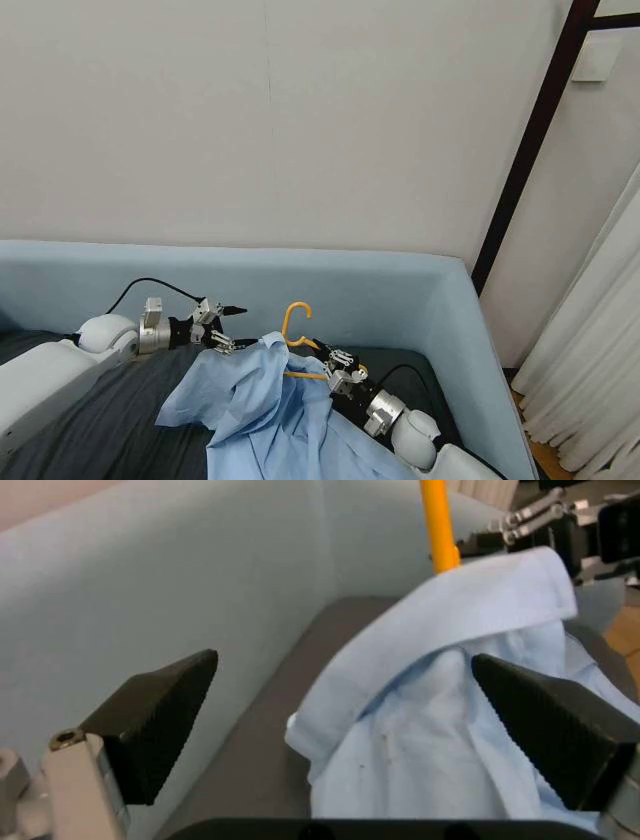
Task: Pick up the clothes from the sofa and hang them on the clothes hanger.
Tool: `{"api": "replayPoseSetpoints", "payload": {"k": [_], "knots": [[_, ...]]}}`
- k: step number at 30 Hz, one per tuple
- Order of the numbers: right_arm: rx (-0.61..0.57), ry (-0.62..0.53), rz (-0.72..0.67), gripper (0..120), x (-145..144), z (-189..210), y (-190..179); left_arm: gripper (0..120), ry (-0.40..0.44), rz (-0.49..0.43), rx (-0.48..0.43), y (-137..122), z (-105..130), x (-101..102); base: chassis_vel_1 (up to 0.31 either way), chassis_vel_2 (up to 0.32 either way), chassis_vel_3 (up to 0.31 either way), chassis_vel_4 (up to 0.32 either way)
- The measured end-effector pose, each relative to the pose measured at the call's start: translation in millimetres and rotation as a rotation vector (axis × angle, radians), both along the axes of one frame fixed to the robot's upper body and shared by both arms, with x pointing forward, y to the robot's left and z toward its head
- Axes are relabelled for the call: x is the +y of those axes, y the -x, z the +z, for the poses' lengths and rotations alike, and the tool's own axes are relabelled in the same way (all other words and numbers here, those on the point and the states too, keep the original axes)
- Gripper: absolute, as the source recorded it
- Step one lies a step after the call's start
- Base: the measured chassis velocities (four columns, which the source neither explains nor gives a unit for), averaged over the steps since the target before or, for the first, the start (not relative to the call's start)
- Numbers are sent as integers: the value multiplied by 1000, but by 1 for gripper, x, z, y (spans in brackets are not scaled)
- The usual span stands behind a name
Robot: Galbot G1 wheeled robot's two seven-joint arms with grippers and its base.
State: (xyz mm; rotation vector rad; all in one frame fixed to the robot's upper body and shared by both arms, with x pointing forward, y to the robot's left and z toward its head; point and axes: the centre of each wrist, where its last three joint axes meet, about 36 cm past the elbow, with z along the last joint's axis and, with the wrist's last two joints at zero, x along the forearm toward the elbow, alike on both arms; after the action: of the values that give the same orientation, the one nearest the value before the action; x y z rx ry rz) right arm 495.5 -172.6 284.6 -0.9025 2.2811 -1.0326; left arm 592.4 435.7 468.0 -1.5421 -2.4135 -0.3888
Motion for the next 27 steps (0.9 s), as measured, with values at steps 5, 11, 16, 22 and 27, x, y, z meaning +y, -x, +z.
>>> {"api": "replayPoseSetpoints", "payload": {"k": [5, 11, 16, 22, 27], "knots": [[-6, -1, 0, 5, -1, 1, -2, 90, -23, -69, 36, -1, -8, -8, 0, 0, 0, 0], [-9, -3, 1, 5, -2, 1, -3, 75, -45, -96, 51, -4, -15, -9, 0, 0, 0, 0], [-12, -2, 1, 5, -2, 1, -4, 56, -41, -115, 51, -9, -18, -16, 0, 0, 0, 0], [-17, 1, -1, 5, -4, 1, -4, 33, -51, -141, 52, -13, -20, -22, 0, 0, 0, 0], [-22, 0, 1, 5, -5, 0, -5, 17, -56, -159, 53, -13, -21, -22, 0, 0, 0, 0]]}}
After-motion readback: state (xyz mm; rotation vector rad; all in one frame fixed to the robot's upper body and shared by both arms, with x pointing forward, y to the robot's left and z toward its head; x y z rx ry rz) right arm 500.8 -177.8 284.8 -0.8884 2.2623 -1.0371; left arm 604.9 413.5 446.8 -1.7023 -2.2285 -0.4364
